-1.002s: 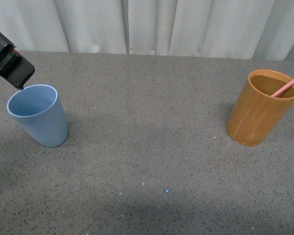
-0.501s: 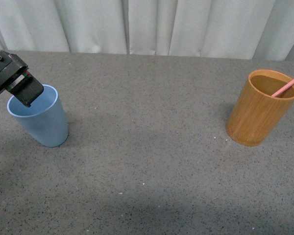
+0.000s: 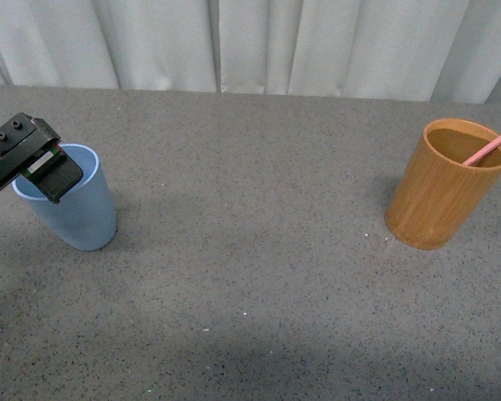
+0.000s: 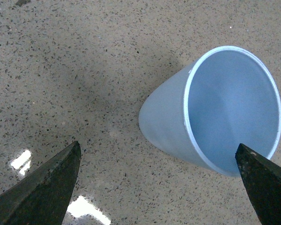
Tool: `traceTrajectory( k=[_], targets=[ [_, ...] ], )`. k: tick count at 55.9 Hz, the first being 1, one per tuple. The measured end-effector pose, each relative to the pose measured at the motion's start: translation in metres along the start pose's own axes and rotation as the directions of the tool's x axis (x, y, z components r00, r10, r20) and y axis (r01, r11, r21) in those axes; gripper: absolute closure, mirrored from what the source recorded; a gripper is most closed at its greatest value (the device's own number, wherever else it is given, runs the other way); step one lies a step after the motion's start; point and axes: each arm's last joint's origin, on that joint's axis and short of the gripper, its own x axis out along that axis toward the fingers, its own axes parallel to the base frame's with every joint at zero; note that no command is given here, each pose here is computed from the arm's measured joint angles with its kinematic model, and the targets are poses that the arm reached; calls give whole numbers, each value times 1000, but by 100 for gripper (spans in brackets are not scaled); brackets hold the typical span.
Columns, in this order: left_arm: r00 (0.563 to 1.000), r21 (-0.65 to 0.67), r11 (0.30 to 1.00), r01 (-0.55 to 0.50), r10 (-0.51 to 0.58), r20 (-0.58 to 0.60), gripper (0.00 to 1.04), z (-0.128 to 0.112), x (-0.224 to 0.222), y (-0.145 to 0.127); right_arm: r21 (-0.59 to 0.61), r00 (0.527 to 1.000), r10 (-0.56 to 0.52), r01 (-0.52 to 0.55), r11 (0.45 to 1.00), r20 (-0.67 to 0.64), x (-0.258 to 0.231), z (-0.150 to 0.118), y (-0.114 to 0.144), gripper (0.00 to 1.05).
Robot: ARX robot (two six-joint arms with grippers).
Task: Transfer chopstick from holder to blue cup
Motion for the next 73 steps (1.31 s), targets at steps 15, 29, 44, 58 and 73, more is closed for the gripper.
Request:
traceTrajectory(
  k=[15,29,44,58,73],
  targets=[
    [1000,-2,1000,-12,12,-3,7,0,1,2,0,1000,0,0,1000,0,0,0,0,10],
    [1000,-11,1000,-24,24,-1,7,0,3,3,0,1000,0,0,1000,0,0,0,0,10],
    [1000,-34,999,-29,29,2,7,3,6,2,0,1000,0,0,1000,0,0,0,0,10],
    [999,-41,998,-42,42,-1,7,3,11,2,0,1000,0,0,1000,0,0,0,0,10],
    [999,-40,998,-50,50,-4,31,2,14,2,0,1000,0,0,1000,0,0,0,0,10]
  ],
)
